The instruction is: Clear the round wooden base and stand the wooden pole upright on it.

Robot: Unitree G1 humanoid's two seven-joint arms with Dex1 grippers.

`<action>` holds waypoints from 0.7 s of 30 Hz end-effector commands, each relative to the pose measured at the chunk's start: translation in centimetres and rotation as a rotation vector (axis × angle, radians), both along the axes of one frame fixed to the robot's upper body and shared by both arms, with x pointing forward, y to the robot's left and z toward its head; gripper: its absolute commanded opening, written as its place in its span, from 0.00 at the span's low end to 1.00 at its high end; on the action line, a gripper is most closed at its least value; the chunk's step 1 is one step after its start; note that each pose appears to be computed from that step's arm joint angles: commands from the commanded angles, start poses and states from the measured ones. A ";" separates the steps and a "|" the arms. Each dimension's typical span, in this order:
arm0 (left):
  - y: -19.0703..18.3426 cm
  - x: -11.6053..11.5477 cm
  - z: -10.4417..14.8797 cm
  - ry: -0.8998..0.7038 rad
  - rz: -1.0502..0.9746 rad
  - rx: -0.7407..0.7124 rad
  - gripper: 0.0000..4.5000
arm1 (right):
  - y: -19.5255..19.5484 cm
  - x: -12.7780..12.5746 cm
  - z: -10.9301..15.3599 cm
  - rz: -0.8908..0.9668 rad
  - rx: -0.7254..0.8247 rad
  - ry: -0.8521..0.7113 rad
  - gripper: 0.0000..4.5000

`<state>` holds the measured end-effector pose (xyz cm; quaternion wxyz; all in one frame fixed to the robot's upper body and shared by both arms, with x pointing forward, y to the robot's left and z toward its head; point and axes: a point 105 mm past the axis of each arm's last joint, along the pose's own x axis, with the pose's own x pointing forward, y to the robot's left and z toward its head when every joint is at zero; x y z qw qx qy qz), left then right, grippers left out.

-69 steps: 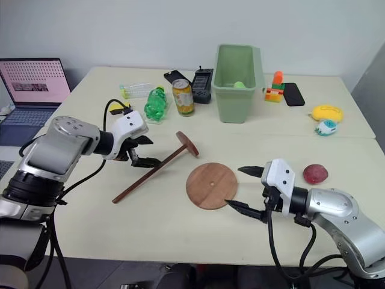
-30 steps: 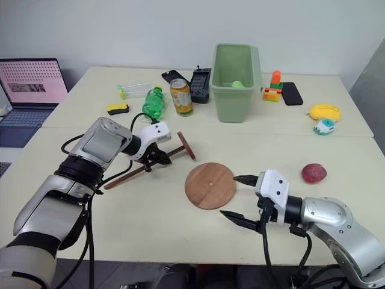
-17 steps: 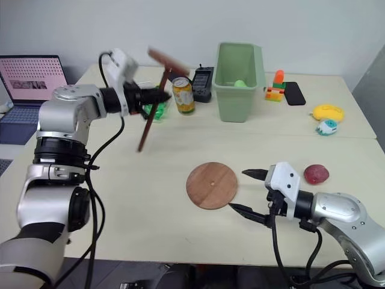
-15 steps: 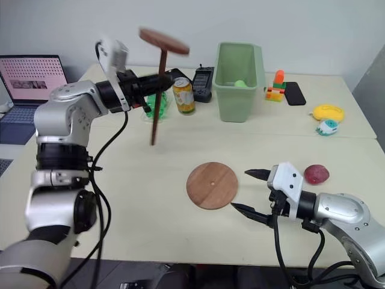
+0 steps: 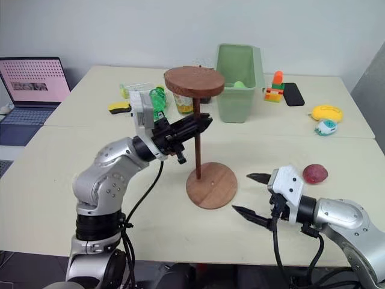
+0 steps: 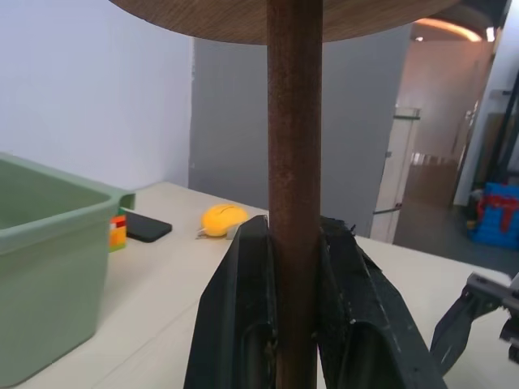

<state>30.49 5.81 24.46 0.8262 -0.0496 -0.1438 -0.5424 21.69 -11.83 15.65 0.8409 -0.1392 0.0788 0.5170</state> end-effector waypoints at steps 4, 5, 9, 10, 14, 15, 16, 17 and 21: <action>-1.6 -0.5 0.2 -0.068 -0.024 -0.034 0.06 | 0.8 0.0 0.3 0.021 -0.040 -0.018 1.00; -1.9 -0.5 0.0 -0.077 -0.023 -0.033 0.06 | 0.8 0.1 0.3 0.017 -0.051 -0.025 1.00; -2.3 0.3 -0.6 -0.084 0.018 -0.049 0.06 | 0.7 0.4 0.2 0.003 -0.072 -0.033 1.00; -2.3 0.3 -0.8 -0.086 0.020 -0.050 0.06 | 0.7 0.5 0.2 0.002 -0.074 -0.035 1.00; -2.5 0.2 -1.1 -0.087 0.016 -0.051 0.06 | 0.6 0.5 0.2 -0.002 -0.077 -0.035 1.00; -2.6 0.1 -1.2 -0.087 0.016 -0.050 0.06 | 0.6 0.5 0.1 -0.003 -0.078 -0.035 1.00; -2.5 0.1 -1.4 -0.086 0.017 -0.047 0.06 | 0.6 0.5 0.1 -0.004 -0.078 -0.036 1.00; -2.4 0.2 -1.8 -0.090 0.026 -0.038 0.06 | 0.6 0.5 0.2 -0.006 -0.077 -0.036 1.00; -2.3 0.5 -2.3 -0.089 0.037 -0.027 0.06 | 0.6 0.6 0.2 -0.011 -0.077 -0.038 1.00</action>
